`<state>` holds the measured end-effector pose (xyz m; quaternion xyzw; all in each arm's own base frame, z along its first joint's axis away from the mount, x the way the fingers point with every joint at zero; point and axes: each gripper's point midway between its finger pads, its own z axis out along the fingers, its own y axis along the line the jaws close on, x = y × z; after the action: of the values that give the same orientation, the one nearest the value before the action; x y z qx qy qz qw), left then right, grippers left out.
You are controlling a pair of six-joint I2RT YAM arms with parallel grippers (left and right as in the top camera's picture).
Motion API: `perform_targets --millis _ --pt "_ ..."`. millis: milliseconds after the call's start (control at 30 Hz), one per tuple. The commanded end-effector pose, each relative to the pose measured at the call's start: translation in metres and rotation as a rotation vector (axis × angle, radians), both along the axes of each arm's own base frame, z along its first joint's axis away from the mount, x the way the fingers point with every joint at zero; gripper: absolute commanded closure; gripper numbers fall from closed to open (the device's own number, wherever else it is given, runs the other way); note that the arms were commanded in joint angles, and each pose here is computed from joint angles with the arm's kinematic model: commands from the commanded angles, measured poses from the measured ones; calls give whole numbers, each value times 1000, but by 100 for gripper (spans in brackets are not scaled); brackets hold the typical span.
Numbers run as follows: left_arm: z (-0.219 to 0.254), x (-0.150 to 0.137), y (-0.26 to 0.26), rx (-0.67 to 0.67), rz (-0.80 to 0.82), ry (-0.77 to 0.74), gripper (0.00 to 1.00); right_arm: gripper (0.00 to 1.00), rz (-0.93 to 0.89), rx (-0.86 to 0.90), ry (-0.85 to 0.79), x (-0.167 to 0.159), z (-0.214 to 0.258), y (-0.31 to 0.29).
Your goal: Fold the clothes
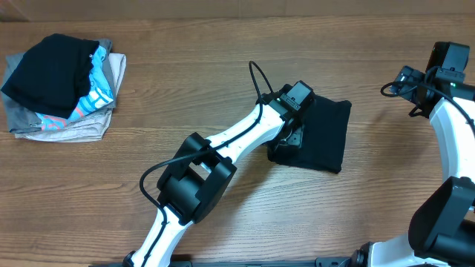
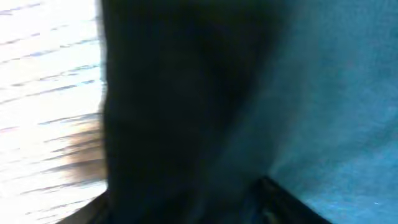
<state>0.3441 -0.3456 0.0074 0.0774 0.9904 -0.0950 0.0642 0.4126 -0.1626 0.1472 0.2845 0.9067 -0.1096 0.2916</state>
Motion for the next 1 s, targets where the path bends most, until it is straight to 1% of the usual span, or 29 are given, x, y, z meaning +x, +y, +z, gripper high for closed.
perform_targets --millis 0,167,200,267,300,433,500,667,733,833,867,933,967 --pt "-35 -13 19 96 4 71 48 0 -1 -9 0 1 0 -1" --pt "-35 -14 22 105 -19 74 66 0 -1 -9 0 1 0 -1" --pt "-35 -14 21 104 -33 73 72 0 -1 -9 0 1 0 -1" --pt "-35 -14 21 106 -50 70 91 0 -1 -9 0 1 0 -1" --pt "-35 -13 21 104 -62 65 96 0 -1 -9 0 1 0 -1" --pt "-27 -4 19 99 -132 34 96 0 -1 -9 0 1 0 -1" --pt "-20 4 21 114 -141 3 96 0 -1 -9 0 1 0 -1" --pt "14 36 38 242 -101 -130 96 0 -1 -9 0 1 0 -1" --pt "27 43 36 245 -114 -155 96 0 -1 -9 0 1 0 -1" --pt "37 42 32 226 -115 -147 95 0 -1 -9 0 1 0 -1" --pt "36 38 29 209 -121 -127 91 0 -1 -9 0 1 0 -1" --pt "33 27 26 179 -124 -71 79 0 -1 -9 0 1 0 -1" --pt "32 22 28 177 -114 -41 69 0 -1 -9 0 1 0 -1"
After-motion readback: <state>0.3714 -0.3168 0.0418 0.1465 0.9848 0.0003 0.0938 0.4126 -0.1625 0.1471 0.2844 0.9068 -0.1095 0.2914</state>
